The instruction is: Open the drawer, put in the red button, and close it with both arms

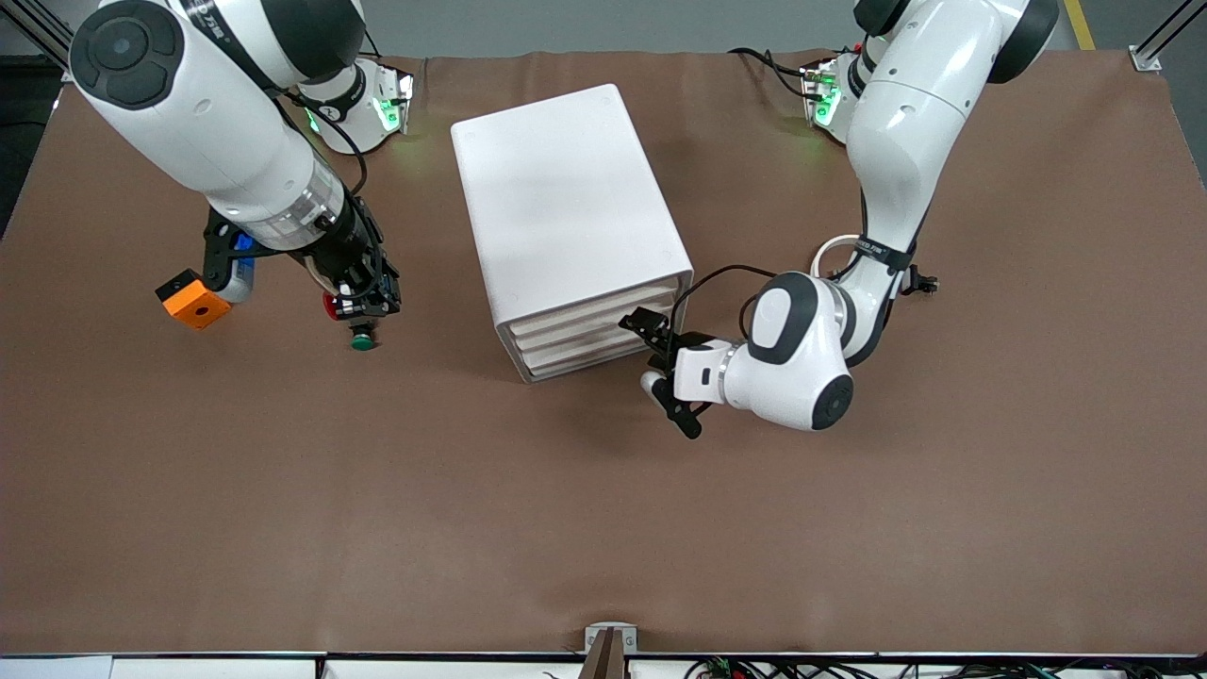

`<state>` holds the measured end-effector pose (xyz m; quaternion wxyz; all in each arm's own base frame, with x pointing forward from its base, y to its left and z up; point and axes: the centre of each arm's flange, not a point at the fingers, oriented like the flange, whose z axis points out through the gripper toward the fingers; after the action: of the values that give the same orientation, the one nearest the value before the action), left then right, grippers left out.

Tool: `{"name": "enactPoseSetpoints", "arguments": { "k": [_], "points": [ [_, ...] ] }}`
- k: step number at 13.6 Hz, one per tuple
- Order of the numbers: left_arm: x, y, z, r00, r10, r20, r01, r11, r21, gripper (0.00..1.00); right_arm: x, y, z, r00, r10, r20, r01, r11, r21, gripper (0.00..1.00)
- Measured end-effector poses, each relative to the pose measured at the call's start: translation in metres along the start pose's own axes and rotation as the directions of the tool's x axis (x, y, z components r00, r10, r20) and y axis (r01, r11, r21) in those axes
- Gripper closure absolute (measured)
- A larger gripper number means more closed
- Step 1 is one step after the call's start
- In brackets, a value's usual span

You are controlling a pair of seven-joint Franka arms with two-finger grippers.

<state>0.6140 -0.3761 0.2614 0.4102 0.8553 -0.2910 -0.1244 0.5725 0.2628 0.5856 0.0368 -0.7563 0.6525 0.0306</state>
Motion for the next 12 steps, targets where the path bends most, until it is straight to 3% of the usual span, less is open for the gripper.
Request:
{"name": "enactPoseSetpoints", "arguments": {
  "k": [5, 9, 12],
  "points": [
    [-0.005, -0.002, 0.010, 0.999, -0.031, 0.035, 0.033, 0.999, -0.041, 0.00, 0.003, -0.001, -0.003, 1.000, -0.028, -0.001, 0.028, 1.000, 0.004, 0.58],
    [-0.014, -0.018, 0.028, 0.992, -0.096, 0.083, 0.107, 0.984, -0.141, 0.00, 0.006, -0.002, -0.004, 0.999, -0.034, -0.001, 0.034, 0.999, 0.005, 0.58],
    [-0.018, -0.025, 0.031, 0.988, -0.107, 0.108, 0.123, 0.979, -0.162, 0.00, 0.010, -0.003, -0.004, 0.999, -0.032, -0.002, 0.032, 0.999, 0.005, 0.58]
  ]
}}
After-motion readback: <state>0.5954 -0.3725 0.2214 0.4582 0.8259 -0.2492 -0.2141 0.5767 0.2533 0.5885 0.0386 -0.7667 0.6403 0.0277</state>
